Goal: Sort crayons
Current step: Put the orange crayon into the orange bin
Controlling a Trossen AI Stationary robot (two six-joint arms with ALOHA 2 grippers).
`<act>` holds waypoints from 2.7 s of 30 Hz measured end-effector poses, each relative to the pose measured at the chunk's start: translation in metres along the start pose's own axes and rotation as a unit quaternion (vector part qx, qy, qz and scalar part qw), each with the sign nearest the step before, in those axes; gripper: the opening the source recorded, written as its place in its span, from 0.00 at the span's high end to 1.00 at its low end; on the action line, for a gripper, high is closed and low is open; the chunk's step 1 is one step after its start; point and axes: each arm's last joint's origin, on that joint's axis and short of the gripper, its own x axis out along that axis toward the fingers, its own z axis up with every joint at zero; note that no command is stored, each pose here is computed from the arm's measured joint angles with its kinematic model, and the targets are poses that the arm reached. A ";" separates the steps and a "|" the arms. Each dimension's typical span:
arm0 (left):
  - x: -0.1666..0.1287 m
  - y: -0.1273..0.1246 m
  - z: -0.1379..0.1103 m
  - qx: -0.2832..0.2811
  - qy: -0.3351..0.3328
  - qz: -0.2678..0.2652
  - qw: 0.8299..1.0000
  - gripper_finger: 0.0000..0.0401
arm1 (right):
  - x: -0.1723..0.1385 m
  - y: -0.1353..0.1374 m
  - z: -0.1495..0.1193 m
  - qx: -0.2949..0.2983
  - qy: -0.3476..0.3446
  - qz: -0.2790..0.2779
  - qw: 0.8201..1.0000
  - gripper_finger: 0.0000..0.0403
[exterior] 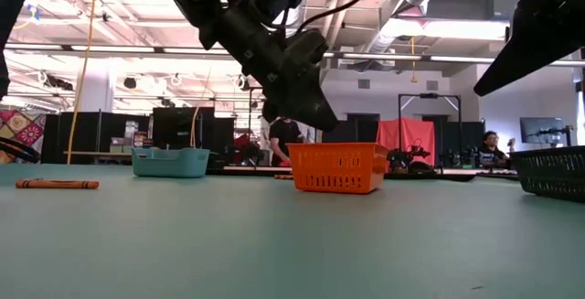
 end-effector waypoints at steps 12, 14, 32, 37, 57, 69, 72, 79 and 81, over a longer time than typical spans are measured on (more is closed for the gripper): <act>-0.040 -0.033 -0.001 0.142 0.082 -0.084 0.983 0.69 | -0.001 0.002 -0.001 -0.004 -0.002 0.007 1.000 0.67; -0.057 -0.044 -0.007 0.179 0.121 -0.058 0.975 0.69 | -0.002 0.002 -0.001 -0.009 -0.003 0.008 1.000 0.67; -0.120 -0.063 -0.106 0.229 0.409 0.109 0.876 0.70 | 0.001 0.002 0.005 -0.040 -0.038 -0.011 0.998 0.67; -0.117 -0.054 -0.123 0.202 0.419 0.109 0.879 0.70 | 0.000 0.003 0.004 -0.044 -0.039 -0.007 0.998 0.67; -0.113 -0.025 -0.160 0.119 0.455 0.092 0.878 0.82 | 0.000 0.003 0.004 -0.042 -0.040 -0.008 0.998 0.67; -0.109 -0.030 -0.152 0.087 0.437 0.095 0.890 0.99 | 0.000 0.003 0.005 -0.041 -0.040 -0.008 0.998 0.67; -0.107 -0.033 -0.145 0.082 0.427 0.095 0.895 0.99 | 0.000 0.003 0.005 -0.041 -0.040 -0.008 0.998 0.67; -0.096 -0.046 -0.121 0.082 0.350 0.054 0.932 1.00 | 0.000 0.003 0.005 -0.038 -0.042 -0.006 0.998 0.67; -0.093 -0.050 -0.114 0.090 0.328 0.040 0.939 1.00 | 0.000 0.003 0.005 -0.036 -0.043 -0.005 0.998 0.67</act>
